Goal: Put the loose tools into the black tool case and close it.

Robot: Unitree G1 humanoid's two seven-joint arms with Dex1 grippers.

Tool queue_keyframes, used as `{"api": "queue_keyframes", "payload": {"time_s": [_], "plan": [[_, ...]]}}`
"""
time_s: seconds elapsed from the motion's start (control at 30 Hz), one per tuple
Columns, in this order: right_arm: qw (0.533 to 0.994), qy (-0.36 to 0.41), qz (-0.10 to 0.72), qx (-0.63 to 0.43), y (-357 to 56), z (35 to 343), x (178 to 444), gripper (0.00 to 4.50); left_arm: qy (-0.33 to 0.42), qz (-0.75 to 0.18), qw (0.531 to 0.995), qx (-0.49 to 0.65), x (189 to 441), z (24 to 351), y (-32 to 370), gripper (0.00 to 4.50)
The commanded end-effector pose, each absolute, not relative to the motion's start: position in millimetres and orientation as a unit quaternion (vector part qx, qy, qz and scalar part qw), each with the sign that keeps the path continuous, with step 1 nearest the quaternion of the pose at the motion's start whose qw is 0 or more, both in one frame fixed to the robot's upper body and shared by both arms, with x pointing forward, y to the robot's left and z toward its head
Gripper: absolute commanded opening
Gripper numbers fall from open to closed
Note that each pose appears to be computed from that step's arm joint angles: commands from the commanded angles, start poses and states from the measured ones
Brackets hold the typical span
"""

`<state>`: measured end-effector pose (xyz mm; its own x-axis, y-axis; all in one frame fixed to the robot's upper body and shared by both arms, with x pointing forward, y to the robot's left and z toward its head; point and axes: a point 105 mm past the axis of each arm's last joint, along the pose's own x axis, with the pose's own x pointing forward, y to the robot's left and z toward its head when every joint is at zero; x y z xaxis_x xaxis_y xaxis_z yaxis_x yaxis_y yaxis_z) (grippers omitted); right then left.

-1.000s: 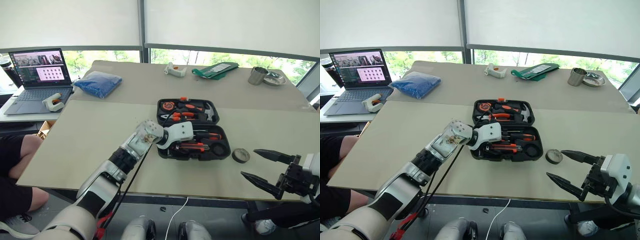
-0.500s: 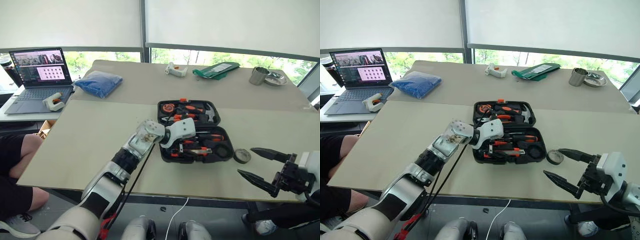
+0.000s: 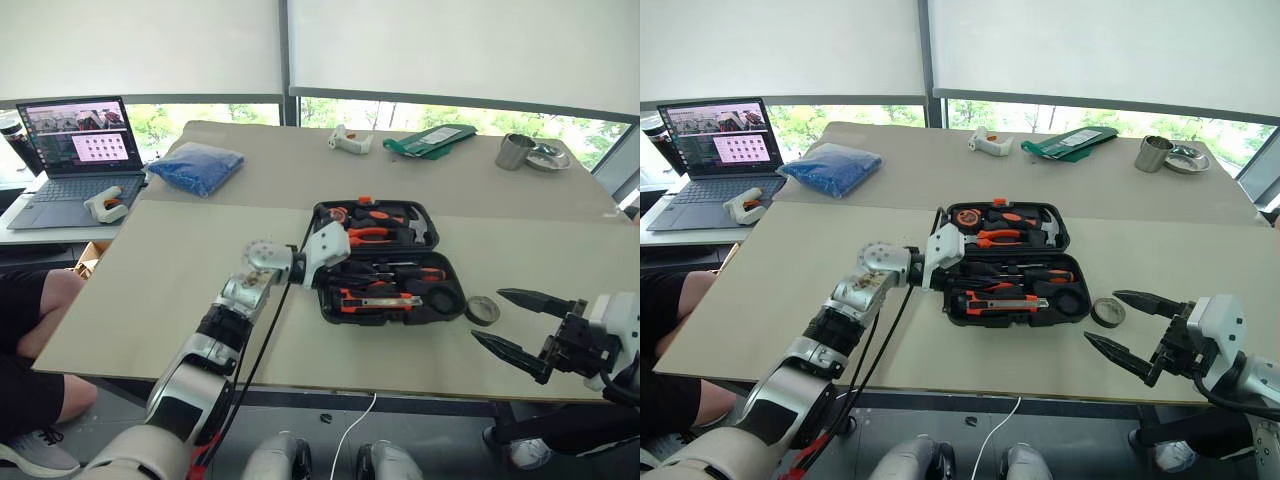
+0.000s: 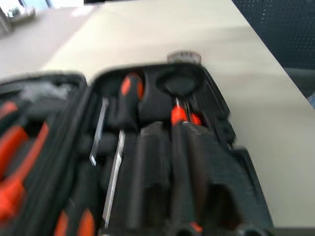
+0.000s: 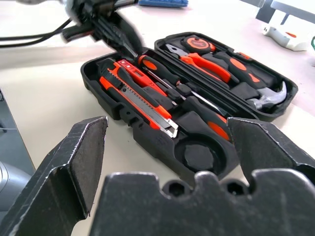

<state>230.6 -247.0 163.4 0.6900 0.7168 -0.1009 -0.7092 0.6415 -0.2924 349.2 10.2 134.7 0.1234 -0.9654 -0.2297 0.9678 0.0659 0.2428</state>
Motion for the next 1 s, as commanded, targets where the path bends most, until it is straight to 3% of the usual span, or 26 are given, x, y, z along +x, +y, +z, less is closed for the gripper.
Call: {"api": "queue_keyframes", "payload": {"time_s": [0.03,0.17,0.3,0.7,0.87,0.97,1.0], "plan": [[0.903,-0.029,0.389,-0.179,-250,172,230,4.50,-0.004,-0.666,0.730,0.153,342,140,-6,0.04],[0.902,-0.031,0.389,-0.183,-250,174,232,4.50,0.052,-0.656,0.735,0.161,345,123,-12,0.04],[0.902,-0.031,0.390,-0.184,-250,175,232,4.50,0.058,-0.663,0.721,0.194,341,115,-16,0.04],[0.905,-0.027,0.384,-0.178,-251,172,228,4.50,0.176,-0.591,0.768,0.174,353,81,-9,0.04],[0.905,-0.027,0.386,-0.177,-250,172,227,4.50,0.255,-0.581,0.749,0.190,348,54,4,0.04],[0.905,-0.028,0.385,-0.177,-249,172,227,4.50,0.268,-0.568,0.752,0.201,350,44,10,0.04],[0.906,-0.029,0.384,-0.176,-249,173,227,4.50,0.232,-0.584,0.757,0.180,350,54,1,0.04]]}}
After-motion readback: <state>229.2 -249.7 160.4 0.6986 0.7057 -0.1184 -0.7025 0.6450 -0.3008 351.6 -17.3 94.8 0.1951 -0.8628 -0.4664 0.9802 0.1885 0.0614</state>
